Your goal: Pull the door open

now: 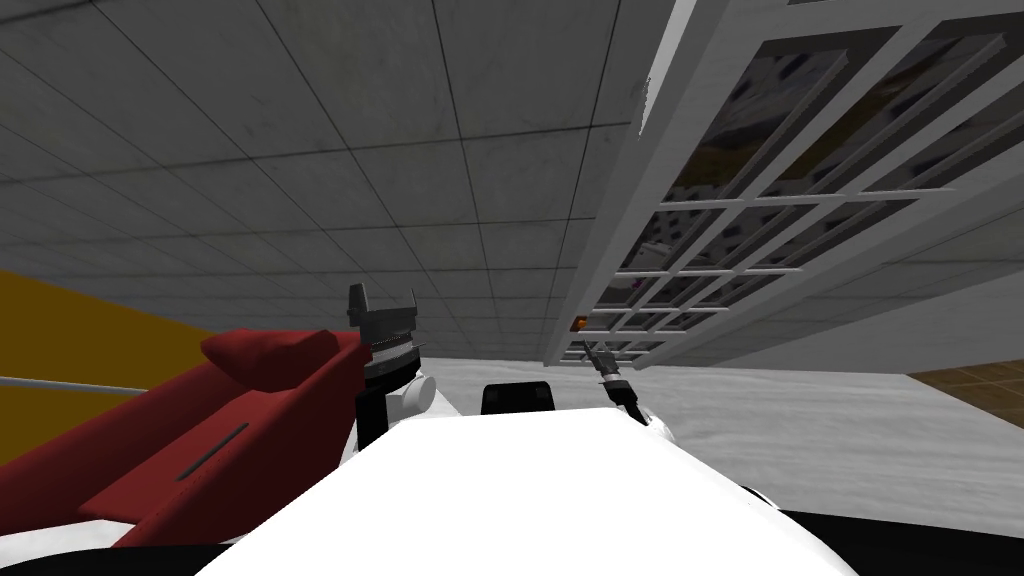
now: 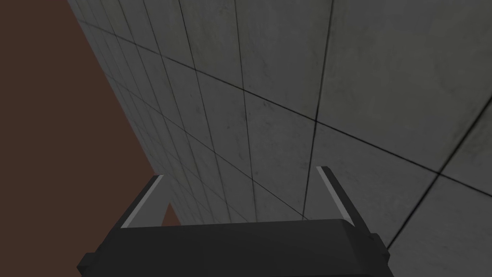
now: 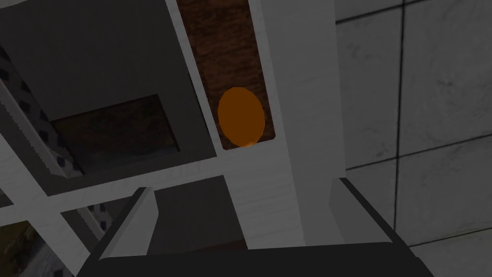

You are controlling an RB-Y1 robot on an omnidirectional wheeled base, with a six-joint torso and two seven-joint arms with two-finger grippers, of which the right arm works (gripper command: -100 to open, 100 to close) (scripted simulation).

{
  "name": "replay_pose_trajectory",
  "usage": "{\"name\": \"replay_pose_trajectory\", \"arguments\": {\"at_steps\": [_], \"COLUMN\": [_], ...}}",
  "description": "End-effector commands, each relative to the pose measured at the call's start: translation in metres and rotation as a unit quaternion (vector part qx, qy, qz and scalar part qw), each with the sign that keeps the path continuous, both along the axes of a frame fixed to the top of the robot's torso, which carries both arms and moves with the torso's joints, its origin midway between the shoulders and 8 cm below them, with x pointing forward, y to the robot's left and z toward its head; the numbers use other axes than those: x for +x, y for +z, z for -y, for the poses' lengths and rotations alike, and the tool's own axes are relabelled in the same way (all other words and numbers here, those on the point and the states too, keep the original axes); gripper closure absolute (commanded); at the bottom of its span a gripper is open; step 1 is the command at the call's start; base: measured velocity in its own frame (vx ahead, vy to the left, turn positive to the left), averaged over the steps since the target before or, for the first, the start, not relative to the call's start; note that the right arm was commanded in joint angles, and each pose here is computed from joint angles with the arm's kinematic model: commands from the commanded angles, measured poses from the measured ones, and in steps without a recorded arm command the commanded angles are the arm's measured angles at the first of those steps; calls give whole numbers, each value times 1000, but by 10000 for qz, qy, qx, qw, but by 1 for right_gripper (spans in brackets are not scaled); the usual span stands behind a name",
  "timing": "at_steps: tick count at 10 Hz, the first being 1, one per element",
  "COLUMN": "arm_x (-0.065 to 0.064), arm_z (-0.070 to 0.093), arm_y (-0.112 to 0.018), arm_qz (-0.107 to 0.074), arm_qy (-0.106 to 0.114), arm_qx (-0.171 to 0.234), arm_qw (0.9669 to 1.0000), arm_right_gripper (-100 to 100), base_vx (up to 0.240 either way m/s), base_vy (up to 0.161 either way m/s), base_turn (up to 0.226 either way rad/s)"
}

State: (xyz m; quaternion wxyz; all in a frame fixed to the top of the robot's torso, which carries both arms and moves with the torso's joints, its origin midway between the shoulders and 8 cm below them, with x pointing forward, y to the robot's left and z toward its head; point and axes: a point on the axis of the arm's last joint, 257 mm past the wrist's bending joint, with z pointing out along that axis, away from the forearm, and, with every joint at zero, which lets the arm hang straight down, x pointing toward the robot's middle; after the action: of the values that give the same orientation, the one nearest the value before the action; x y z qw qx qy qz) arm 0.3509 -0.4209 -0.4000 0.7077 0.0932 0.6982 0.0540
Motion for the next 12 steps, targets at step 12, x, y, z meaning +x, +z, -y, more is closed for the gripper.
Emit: {"name": "replay_pose_trajectory", "arguments": {"at_steps": [12], "arm_x": [-16], "arm_z": [15], "arm_y": [0], "arm_qz": [-85], "arm_qy": [-7], "arm_qx": [-929], "arm_qw": [9956], "arm_right_gripper": [-100], "base_vx": [56], "base_vy": [19], "base_turn": [-9]}}
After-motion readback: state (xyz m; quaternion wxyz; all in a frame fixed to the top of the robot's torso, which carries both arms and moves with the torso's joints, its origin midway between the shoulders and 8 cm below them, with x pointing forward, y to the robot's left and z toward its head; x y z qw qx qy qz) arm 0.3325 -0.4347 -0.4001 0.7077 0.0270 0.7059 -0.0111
